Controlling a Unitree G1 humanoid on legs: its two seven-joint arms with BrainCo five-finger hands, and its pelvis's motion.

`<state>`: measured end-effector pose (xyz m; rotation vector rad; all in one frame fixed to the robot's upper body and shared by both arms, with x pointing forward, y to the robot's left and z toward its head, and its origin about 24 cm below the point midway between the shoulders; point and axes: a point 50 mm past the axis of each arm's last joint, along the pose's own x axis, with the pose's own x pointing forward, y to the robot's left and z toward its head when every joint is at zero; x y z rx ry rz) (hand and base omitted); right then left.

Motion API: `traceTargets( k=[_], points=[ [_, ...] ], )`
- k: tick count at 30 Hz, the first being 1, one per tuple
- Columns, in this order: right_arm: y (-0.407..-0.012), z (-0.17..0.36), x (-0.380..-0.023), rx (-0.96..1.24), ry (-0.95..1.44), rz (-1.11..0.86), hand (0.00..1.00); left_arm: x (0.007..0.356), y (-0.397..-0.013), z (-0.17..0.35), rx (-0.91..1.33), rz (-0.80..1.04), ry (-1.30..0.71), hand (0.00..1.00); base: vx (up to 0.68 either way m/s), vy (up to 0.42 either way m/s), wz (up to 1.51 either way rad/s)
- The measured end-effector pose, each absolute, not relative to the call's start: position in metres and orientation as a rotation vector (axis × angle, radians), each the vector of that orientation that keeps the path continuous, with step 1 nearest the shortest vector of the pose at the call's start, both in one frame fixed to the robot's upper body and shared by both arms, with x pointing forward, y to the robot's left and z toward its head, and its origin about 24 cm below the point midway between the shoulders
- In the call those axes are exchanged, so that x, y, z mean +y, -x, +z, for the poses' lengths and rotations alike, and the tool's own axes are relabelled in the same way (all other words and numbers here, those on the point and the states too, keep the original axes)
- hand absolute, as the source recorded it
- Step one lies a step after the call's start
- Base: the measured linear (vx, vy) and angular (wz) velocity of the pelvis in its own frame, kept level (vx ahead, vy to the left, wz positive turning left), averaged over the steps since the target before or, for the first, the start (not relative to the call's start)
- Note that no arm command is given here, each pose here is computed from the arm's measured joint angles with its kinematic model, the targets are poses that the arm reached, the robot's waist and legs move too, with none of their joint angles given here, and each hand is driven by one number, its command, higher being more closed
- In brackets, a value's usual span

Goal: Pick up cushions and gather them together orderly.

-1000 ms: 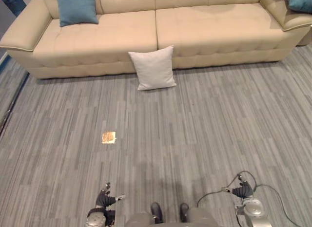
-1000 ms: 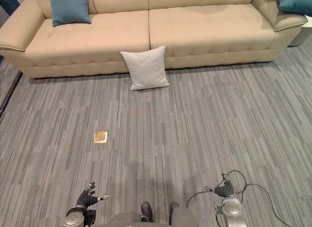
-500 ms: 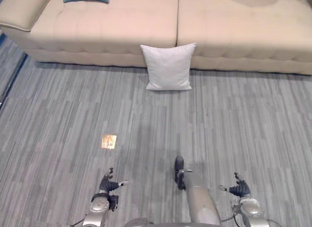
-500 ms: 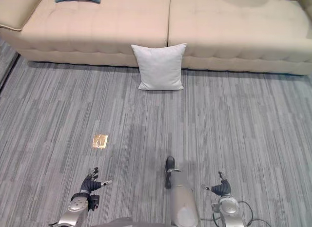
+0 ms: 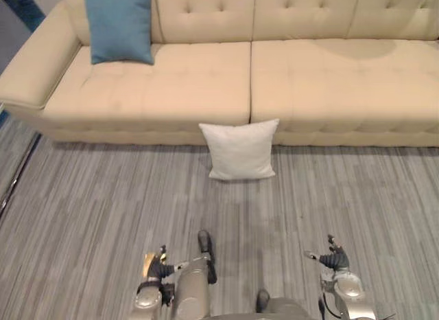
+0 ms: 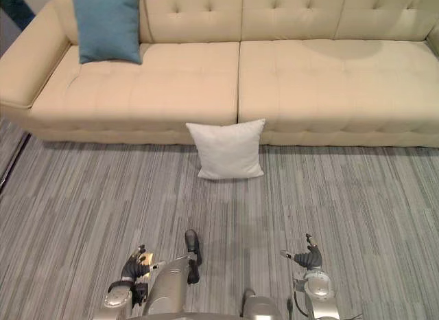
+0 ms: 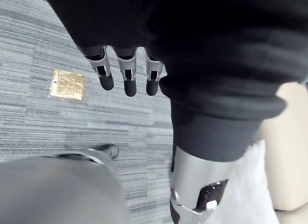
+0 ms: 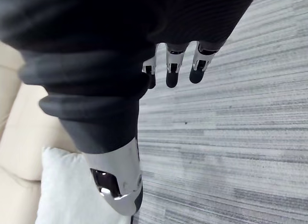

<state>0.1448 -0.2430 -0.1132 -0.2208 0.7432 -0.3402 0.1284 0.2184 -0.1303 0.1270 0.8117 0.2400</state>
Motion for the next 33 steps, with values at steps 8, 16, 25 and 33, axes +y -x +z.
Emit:
traceTargets(
  k=[8, 16, 25, 33],
  points=[
    [-0.152, -0.114, -0.229, 0.736, 0.268, -0.246, 0.00, 0.220, -0.142, -0.127, 0.794, 0.228, -0.141, 0.00, 0.50, 0.086, -0.08],
    [-0.139, -0.117, -0.250, 0.793, 0.301, -0.293, 0.00, 0.206, -0.135, -0.135, 0.836, 0.243, -0.097, 0.00, 0.50, -0.176, 0.32],
    [-0.146, -0.109, -0.255, 0.740, 0.271, -0.345, 0.00, 0.181, -0.134, -0.139, 0.846, 0.211, -0.033, 0.00, 0.24, -0.054, -0.09],
    [-0.154, -0.111, -0.238, 0.737, 0.250, -0.326, 0.00, 0.196, -0.152, -0.131, 0.799, 0.220, -0.081, 0.00, 0.13, 0.096, -0.11]
  ],
)
